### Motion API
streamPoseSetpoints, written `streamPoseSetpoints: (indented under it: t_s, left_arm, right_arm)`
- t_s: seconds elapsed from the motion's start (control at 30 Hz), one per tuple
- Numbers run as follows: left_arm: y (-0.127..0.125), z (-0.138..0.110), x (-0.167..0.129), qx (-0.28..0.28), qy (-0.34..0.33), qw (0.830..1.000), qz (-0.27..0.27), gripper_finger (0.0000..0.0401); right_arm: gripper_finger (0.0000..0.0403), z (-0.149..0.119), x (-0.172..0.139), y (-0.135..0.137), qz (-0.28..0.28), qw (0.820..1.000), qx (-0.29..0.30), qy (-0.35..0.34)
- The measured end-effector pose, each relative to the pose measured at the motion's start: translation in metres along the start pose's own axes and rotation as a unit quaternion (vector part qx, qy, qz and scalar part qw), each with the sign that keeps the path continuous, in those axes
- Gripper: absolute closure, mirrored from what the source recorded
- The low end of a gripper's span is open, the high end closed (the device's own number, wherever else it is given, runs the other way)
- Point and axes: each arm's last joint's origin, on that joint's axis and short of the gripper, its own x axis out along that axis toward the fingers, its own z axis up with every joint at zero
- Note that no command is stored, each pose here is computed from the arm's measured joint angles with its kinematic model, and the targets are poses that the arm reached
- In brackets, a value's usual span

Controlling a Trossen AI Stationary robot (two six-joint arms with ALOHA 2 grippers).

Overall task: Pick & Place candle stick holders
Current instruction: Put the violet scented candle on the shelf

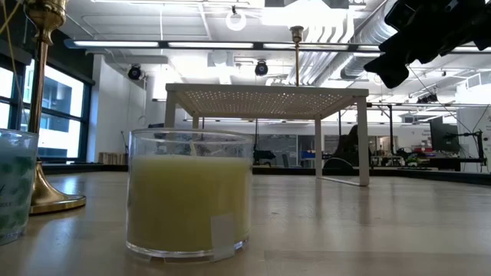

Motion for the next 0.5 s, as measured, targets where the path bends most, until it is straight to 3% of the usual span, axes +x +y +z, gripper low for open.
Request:
streamPoseSetpoints:
  t_s: [0.2,0.5]
  left_arm:
    - [-0.019,0.011,-0.028,0.078,-0.102,0.991,-0.035,0.0195]
    - [-0.03,0.044,-0.07,0.189,-0.273,0.943,0.005,0.0195]
  right_arm:
    - [0.018,-0.001,0.002,0.006,0.02,1.0,-0.009,0.006]
    - [0.018,-0.001,0.005,0.015,0.045,0.998,-0.035,0.004]
